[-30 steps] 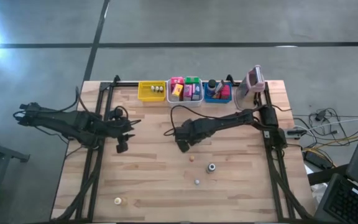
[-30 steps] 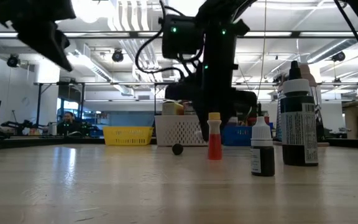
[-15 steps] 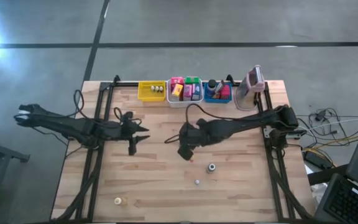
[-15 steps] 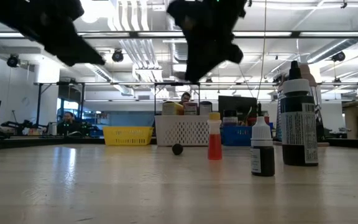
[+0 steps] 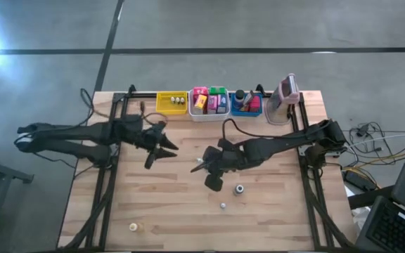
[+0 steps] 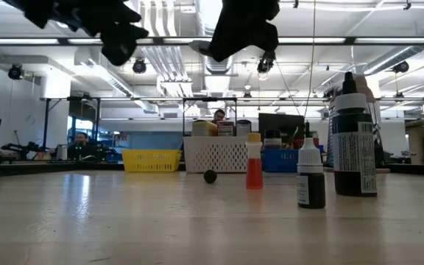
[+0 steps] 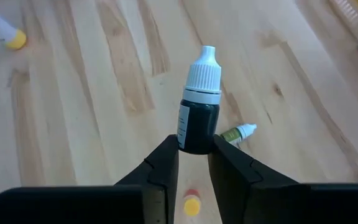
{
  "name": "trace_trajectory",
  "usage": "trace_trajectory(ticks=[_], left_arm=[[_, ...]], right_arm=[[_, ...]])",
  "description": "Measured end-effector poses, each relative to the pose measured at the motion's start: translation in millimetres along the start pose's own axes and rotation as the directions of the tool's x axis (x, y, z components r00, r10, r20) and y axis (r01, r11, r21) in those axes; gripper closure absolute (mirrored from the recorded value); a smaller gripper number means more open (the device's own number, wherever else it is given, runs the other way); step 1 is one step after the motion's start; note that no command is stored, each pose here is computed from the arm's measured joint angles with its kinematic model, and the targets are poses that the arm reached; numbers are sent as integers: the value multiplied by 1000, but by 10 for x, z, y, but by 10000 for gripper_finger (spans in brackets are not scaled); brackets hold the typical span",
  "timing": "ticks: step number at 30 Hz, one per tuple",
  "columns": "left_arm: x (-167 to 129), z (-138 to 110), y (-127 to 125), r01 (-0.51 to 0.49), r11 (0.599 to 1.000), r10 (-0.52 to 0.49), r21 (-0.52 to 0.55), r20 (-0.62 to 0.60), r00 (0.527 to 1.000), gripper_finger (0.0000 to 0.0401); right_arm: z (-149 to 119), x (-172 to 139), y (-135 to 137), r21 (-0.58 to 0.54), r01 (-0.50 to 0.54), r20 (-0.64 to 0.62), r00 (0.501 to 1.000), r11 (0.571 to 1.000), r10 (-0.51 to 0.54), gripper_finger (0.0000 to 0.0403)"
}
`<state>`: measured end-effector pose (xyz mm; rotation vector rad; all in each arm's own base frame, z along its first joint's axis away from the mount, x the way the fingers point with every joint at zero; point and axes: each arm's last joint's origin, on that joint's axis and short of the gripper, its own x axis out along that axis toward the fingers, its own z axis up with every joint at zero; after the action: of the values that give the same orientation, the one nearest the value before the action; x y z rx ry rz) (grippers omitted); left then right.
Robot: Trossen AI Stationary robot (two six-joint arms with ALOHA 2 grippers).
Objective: Pick & Place Kitchen Items
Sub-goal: Put the black food coloring bottle into the yellow basket
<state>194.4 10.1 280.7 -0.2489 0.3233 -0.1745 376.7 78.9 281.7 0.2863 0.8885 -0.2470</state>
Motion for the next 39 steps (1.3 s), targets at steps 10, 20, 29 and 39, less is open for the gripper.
trace_trajectory(ticks=[10,20,29,39], left_arm=[[385,180,283,163,955,-201,-248,-133,971,263],[584,341,362,164,955,-219,-248,-215,952,248],[607,401,364,182,966,-219,-185,-206,954,183],[663,400,379,197,970,-223,-144,-194,955,183]], right_arm=[[53,-66,56,-62,-19,23,1000,998,21,327],[97,-115,80,-84,-47,28,998,995,50,318],[103,-120,82,-93,-51,28,998,994,54,332],[126,-110,43,-84,-43,31,998,996,46,315]])
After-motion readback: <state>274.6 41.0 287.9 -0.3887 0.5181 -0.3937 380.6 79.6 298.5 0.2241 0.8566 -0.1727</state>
